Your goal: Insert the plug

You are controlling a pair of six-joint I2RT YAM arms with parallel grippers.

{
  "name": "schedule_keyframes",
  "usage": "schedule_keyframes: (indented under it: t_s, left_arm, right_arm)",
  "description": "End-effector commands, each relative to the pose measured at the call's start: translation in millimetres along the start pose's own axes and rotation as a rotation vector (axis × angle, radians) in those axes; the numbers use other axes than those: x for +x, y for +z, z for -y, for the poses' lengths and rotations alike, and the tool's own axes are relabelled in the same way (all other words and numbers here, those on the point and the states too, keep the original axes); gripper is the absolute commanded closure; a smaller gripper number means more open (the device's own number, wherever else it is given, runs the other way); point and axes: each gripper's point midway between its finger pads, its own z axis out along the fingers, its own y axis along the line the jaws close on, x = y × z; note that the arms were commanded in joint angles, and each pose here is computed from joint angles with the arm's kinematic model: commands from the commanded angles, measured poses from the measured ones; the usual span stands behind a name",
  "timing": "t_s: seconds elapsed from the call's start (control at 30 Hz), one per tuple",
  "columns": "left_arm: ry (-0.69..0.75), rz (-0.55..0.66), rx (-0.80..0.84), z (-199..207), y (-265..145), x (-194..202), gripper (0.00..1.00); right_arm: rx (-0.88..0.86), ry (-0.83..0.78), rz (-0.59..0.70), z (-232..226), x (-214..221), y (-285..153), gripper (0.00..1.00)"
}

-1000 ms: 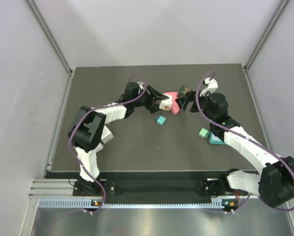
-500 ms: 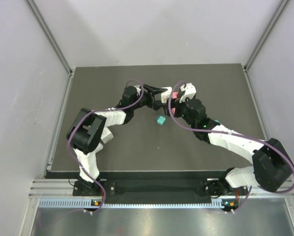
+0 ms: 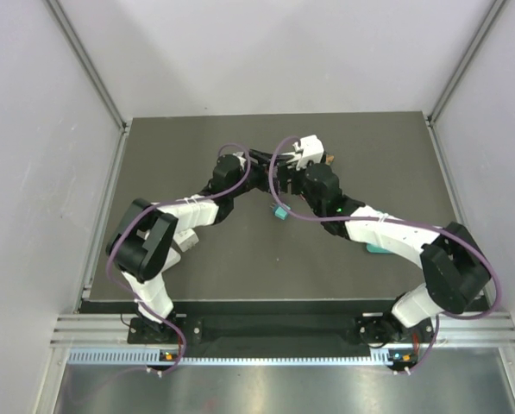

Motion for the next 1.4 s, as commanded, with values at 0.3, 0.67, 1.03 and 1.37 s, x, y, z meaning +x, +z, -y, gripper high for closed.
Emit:
schedule_keyframes:
  t_s: [0.3, 0.67, 1.03, 1.37]
  left_arm:
    - [0.13, -0.068, 0.071, 33, -13, 23, 0.28]
    - [0.229, -0.048, -0.069, -1, -40, 3, 0.16]
    - [0.604, -0.037, -0.261, -15, -95, -55, 0.17]
    - [0.959, 0.033, -0.483, -8, -139, -70, 0.18]
  right_arm:
    - [0.001, -0.146, 0.058, -4, -35, -2, 1.0]
    - [-0.258, -0.155, -0.161, 69, -11, 5, 1.0]
    - [-0.677, -0.34, -0.585, 84, 46, -1, 1.0]
    - [-0.69, -0.537, -0.754, 104, 62, 8, 1.0]
